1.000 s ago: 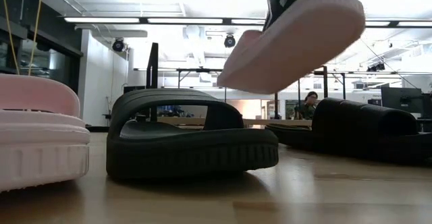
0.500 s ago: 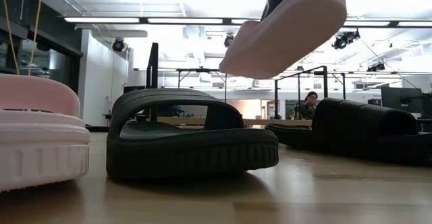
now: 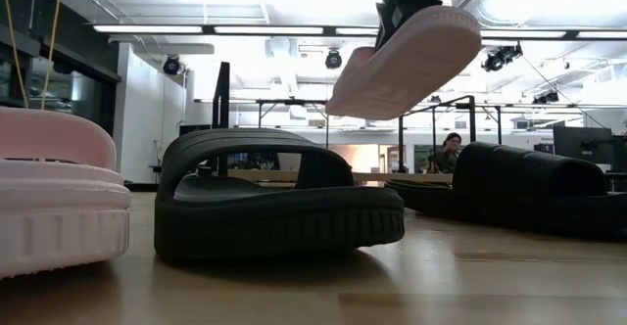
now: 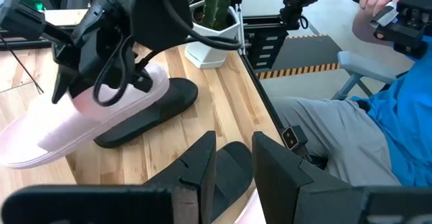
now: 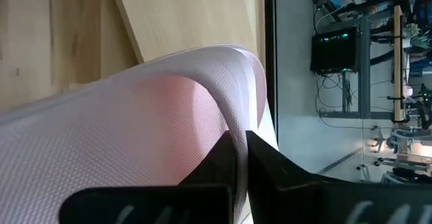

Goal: Pick and place slides into the shelf
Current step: Put the right pink slide on the shelf

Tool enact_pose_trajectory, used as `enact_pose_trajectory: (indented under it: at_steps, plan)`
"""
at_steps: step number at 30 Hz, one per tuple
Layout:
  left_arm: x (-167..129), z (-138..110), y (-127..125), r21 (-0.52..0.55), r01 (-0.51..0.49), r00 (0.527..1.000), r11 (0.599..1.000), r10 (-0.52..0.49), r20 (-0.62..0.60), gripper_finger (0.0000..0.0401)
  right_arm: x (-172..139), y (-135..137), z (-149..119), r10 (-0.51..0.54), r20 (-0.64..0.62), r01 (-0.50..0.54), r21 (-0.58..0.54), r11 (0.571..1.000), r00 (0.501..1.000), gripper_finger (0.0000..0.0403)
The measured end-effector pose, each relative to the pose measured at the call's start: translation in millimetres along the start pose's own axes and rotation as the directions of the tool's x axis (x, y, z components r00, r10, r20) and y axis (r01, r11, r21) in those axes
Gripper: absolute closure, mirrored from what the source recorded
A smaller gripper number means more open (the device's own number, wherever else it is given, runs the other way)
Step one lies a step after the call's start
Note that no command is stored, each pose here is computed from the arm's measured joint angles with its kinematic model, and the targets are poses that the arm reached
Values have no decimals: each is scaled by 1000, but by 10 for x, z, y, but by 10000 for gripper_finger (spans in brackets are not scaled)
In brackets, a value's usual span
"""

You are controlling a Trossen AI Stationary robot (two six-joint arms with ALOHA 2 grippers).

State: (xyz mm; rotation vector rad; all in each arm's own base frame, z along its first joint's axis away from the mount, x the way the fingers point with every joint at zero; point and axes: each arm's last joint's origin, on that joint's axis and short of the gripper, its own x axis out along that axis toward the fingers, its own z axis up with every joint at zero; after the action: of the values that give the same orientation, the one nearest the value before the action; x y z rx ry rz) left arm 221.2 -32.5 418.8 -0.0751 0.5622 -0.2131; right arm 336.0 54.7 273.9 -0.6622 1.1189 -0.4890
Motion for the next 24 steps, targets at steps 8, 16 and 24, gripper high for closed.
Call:
enact_pose_trajectory:
  at_steps: [8,16,24]
  plan:
    - [0,0,1,0,0,1000,1000,0,0,318,81,-79,3,-5,-12,4,-14,1000,1000,403]
    - [0,0,1,4,0,1000,1000,0,0,318,169,-163,81,39,45,-39,-2,999,998,403]
    - [0,0,0,8,0,1000,1000,0,0,318,268,-285,124,12,71,-12,6,1000,997,403]
